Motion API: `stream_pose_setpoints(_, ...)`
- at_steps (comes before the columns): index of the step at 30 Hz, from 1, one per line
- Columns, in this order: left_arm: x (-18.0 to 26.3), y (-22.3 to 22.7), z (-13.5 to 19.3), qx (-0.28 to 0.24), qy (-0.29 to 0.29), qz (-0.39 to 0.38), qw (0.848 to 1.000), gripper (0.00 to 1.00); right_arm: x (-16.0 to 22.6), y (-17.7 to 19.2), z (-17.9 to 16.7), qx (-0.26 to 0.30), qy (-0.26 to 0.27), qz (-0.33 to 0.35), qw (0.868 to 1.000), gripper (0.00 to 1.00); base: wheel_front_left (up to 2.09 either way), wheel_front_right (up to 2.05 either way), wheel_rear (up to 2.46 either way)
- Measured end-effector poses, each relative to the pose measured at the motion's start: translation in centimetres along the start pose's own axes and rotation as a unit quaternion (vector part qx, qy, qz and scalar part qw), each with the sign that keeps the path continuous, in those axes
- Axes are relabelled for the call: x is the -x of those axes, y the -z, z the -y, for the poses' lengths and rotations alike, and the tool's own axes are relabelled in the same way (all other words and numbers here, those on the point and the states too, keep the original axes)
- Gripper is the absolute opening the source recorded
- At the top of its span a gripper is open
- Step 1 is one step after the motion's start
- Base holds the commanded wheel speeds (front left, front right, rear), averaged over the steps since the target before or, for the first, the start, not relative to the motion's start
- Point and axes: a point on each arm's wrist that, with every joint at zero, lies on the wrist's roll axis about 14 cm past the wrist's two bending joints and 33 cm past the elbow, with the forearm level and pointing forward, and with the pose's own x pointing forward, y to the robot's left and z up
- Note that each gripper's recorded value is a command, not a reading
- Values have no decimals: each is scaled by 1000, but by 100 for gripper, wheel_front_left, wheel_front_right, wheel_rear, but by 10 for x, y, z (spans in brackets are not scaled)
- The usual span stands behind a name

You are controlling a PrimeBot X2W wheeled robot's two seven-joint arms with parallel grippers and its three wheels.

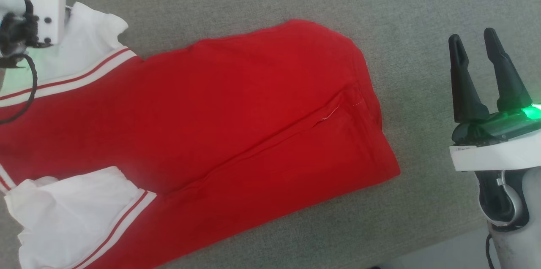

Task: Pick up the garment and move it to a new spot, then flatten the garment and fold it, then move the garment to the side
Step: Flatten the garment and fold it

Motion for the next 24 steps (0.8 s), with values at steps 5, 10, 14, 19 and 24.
stream_pose_setpoints(5,-9,11,3,57,8,-46,997,100,-2,9,1,-5,-2,-16,1000,100,0,0,0)
stream_pose_setpoints(10,-4,25,11,100,13,-105,989,0,-3,18,-2,-11,-10,-47,999,100,0,0,0)
stream_pose_setpoints(14,-4,27,16,93,21,-95,991,0,-7,35,-14,-15,-33,-102,994,100,0,0,0)
stream_pose_setpoints(19,-3,25,18,87,24,-75,993,0,-18,63,-33,-5,-74,-199,977,100,0,0,0)
stream_pose_setpoints(24,-2,24,21,87,27,-66,994,0,-36,87,-50,24,-109,-279,954,100,0,0,0)
